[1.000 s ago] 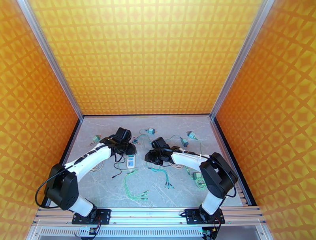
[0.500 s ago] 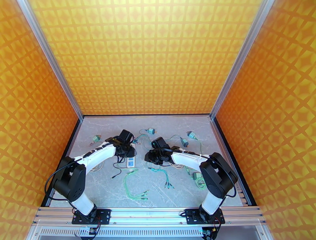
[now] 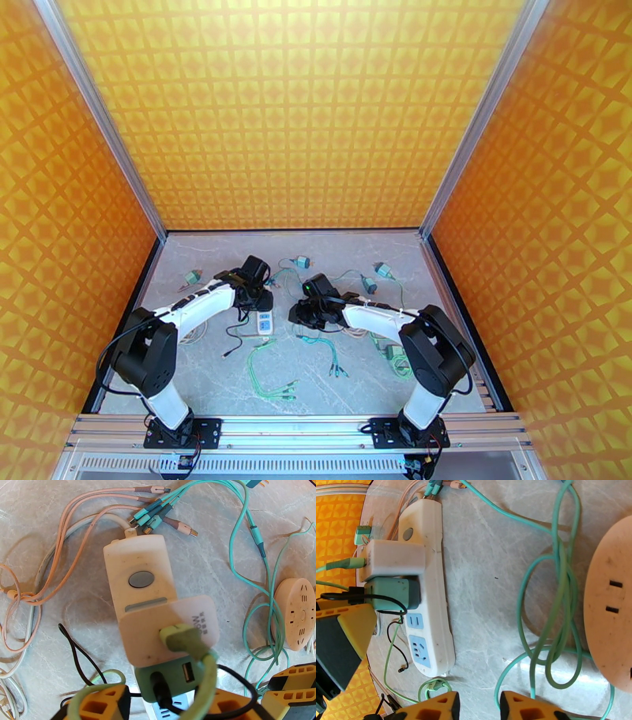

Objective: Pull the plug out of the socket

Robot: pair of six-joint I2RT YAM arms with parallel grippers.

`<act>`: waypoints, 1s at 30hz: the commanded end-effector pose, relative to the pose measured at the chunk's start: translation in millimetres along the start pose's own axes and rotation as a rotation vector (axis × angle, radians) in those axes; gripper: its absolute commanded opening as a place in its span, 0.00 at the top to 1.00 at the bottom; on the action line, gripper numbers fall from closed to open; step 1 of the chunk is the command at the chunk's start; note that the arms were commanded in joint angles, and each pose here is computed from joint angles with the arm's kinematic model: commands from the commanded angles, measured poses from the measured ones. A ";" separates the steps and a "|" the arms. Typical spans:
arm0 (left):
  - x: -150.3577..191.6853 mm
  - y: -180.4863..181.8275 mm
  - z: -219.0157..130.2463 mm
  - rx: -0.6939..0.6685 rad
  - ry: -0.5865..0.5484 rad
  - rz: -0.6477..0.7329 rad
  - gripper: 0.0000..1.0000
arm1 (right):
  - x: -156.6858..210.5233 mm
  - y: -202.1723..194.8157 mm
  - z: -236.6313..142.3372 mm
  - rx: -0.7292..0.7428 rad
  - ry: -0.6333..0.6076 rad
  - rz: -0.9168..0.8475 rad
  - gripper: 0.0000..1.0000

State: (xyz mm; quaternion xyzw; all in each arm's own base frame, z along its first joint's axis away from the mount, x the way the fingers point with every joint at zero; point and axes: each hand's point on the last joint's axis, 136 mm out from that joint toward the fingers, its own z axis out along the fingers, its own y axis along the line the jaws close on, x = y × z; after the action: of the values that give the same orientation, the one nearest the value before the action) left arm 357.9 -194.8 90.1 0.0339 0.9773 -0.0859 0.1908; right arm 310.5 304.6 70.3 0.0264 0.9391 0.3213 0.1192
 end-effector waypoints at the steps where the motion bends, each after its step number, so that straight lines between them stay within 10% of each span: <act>1: -2.2 5.3 8.2 -0.044 0.009 0.014 0.52 | 2.7 -2.0 7.9 -0.008 0.018 0.015 0.67; 30: 2.8 -9.7 16.6 -0.002 0.015 0.013 0.50 | 5.0 -4.4 13.9 -0.010 0.032 0.026 0.67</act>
State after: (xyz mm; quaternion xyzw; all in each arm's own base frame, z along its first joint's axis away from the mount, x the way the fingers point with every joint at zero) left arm 362.8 -203.9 86.1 0.0393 0.9755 -0.0866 0.1984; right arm 310.9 307.4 60.6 0.0291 0.9397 0.3226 0.1098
